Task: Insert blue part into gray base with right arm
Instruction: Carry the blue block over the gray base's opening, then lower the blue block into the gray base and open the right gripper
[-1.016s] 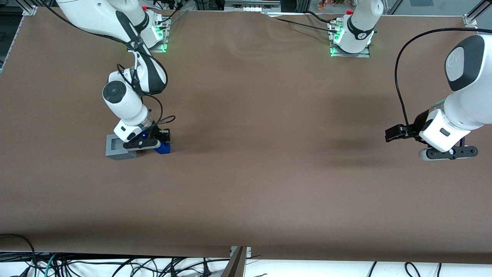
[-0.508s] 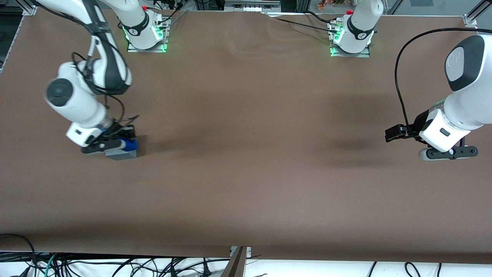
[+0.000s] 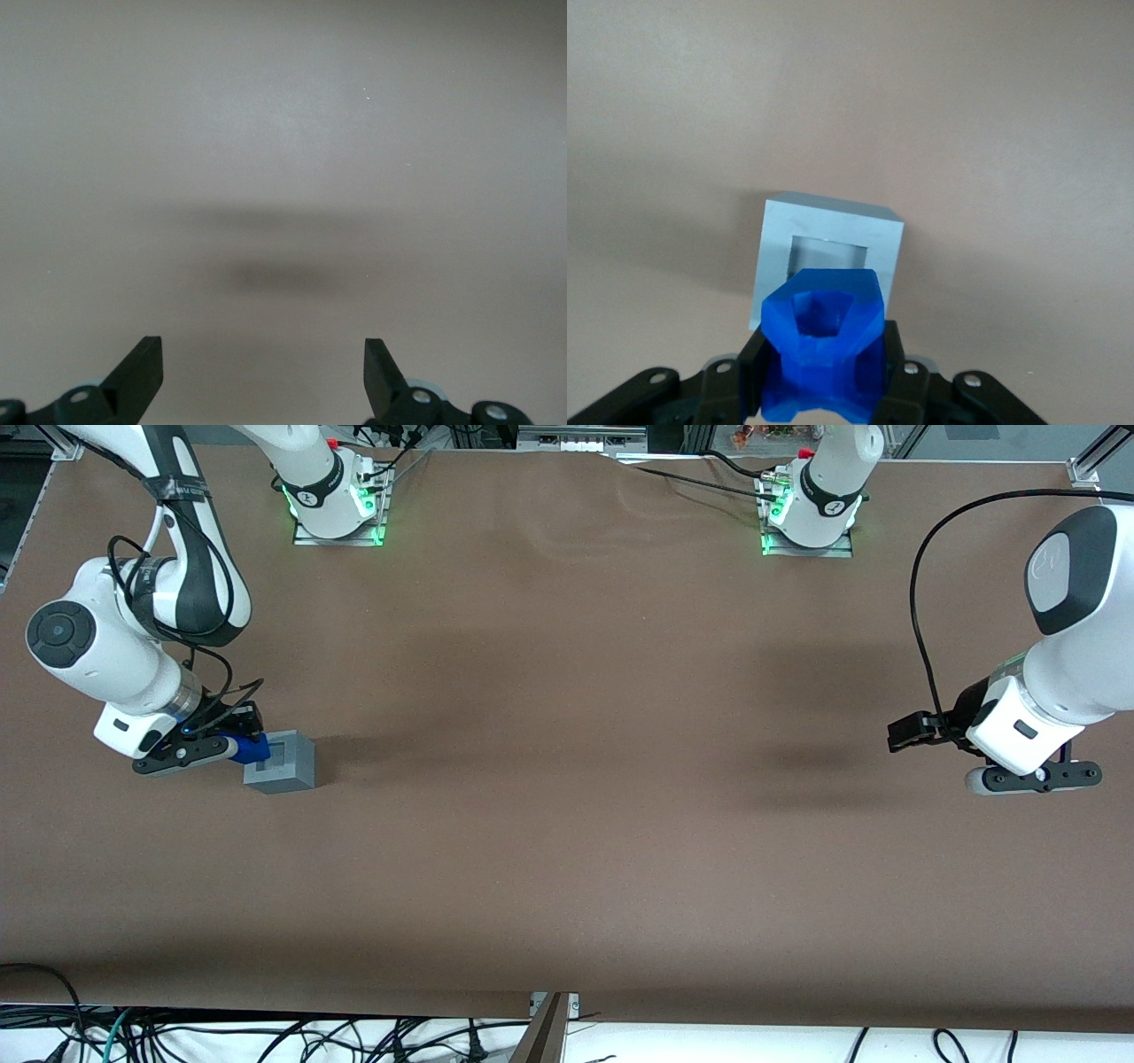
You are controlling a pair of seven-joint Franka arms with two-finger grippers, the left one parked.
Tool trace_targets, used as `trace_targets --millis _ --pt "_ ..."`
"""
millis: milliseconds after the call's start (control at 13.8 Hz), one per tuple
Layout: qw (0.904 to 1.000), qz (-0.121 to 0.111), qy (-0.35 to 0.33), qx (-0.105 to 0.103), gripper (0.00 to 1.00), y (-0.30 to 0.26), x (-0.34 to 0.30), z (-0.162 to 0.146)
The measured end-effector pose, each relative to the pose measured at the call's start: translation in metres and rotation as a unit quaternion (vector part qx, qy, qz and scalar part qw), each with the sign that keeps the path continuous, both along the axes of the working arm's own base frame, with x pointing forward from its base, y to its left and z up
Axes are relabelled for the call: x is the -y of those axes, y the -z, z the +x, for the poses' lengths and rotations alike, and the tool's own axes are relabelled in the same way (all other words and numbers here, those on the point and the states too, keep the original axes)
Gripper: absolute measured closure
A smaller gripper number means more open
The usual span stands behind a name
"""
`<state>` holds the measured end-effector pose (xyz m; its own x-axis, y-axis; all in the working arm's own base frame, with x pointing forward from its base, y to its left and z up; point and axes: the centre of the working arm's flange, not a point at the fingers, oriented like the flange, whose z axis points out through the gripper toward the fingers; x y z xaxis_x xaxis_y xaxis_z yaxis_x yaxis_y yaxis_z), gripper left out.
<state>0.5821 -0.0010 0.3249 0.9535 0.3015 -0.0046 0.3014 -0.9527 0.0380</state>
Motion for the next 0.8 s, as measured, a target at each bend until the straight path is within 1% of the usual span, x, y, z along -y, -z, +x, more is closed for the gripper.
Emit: trace_targets --millis 145,290,508,798 --pt "1.0 0.002 0.004 -0.006 0.49 0.008 0.0 0.0" --pt "0.9998 0.01 0.016 -0.012 0.49 0.015 0.003 -0.001" --pt "0.9993 0.02 0.03 -0.013 0.49 0.019 0.006 0.0" --pt "0.9991 0.022 0.034 -0.014 0.49 0.024 0.007 0.001"
